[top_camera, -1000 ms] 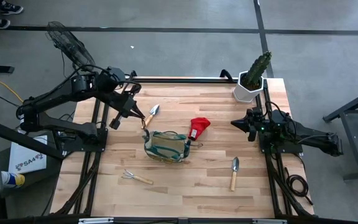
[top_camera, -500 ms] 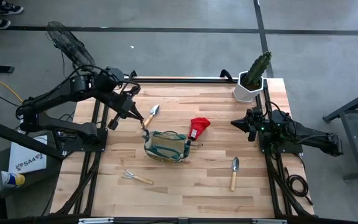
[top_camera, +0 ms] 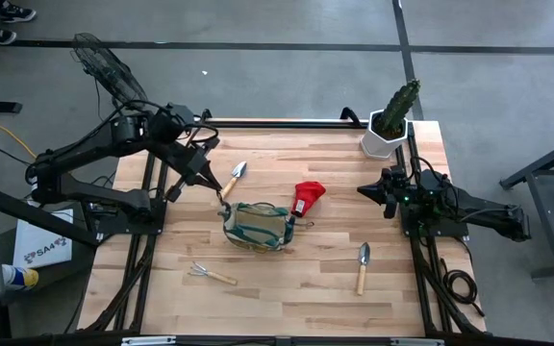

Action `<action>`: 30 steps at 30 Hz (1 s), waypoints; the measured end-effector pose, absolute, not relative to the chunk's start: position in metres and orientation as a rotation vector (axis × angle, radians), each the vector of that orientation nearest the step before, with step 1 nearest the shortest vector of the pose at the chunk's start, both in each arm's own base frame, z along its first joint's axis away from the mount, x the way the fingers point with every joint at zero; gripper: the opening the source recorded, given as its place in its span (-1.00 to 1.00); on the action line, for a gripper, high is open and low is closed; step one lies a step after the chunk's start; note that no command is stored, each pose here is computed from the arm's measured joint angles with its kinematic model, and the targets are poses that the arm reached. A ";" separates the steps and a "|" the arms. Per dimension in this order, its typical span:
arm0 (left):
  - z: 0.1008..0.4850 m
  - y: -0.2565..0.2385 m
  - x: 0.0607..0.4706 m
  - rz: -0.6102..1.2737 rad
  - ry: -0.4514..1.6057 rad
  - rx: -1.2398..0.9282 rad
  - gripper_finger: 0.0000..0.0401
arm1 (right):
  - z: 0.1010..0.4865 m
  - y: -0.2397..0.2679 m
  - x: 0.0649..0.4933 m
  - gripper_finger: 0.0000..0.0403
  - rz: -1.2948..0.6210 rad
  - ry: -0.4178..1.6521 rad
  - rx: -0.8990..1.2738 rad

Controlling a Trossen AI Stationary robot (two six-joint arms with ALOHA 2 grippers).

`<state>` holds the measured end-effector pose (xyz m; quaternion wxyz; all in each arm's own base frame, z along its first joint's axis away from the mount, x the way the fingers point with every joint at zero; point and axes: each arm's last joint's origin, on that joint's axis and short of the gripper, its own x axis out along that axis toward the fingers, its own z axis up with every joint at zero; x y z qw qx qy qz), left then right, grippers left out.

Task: Pick & Place Garden tools in Gardening bag
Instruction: Put the shear green scissors into the gardening bag

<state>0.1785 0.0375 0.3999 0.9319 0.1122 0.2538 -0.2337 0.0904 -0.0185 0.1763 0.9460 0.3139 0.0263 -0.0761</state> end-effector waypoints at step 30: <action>0.378 0.032 0.176 -0.649 0.429 0.164 -1.00 | 0.176 -0.019 0.090 -0.98 -0.155 0.053 0.639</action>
